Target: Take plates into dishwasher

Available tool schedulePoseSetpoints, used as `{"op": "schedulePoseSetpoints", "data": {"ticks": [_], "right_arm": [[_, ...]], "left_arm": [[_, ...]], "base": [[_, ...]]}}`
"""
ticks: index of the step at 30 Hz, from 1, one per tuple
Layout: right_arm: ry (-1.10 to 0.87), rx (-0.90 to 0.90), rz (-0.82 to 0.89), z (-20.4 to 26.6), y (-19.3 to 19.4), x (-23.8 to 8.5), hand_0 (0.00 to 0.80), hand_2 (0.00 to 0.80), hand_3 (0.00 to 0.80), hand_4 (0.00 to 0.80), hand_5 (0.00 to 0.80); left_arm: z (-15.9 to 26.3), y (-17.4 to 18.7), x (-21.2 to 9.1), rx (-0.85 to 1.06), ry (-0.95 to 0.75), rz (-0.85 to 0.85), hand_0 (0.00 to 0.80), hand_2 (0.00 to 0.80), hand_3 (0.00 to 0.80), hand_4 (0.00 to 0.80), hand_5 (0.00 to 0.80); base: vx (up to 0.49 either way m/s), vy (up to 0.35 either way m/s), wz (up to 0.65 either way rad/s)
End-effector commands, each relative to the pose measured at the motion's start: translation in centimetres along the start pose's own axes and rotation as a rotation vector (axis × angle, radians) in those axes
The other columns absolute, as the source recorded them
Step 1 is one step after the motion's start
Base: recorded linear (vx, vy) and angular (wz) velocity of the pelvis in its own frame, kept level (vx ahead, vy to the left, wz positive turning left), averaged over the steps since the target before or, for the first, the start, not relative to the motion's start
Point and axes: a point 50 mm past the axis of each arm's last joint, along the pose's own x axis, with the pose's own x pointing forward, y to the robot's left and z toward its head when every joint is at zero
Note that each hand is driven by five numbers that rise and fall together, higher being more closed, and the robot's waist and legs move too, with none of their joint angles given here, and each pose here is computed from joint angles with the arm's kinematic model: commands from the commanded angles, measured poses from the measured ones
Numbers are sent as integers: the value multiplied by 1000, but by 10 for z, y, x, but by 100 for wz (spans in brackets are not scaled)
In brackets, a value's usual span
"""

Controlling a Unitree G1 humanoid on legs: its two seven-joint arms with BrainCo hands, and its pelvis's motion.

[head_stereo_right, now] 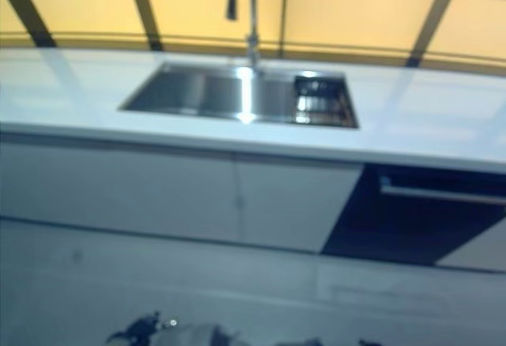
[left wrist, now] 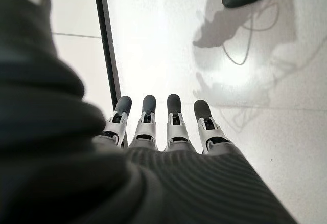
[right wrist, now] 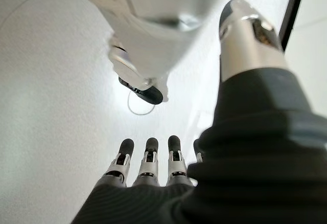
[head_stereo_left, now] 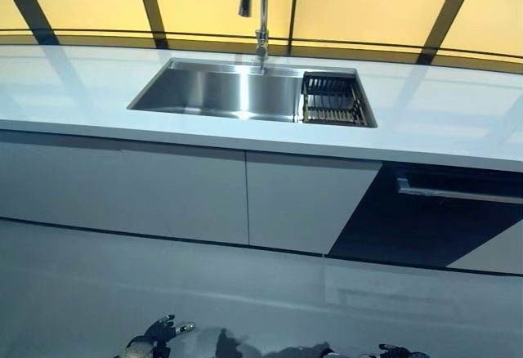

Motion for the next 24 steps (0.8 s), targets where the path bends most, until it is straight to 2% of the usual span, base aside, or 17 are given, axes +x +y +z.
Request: {"op": "schedulePoseSetpoints", "data": {"ticks": [1,7,14,24], "right_arm": [[-55,9,24,21,7,2,0,0,0,0,0],[-26,-11,62,12,22,4,0,0,0,0,0],[-11,-24,74,12,24,4,0,0,0,0,0],[57,-8,56,-4,25,5,0,0,0,0,0]], "left_arm": [[18,3,3,6,-37,9,0,0,0,0,0],[1,-7,2,-3,20,0,0,0,0,0,0],[-4,-16,2,12,41,-38,0,0,0,0,0],[-3,-33,4,26,38,-99,0,0,0,0,0]], "base": [[-20,-34,36],[-23,-115,19],[-82,-200,-26],[-30,-123,-3]]}}
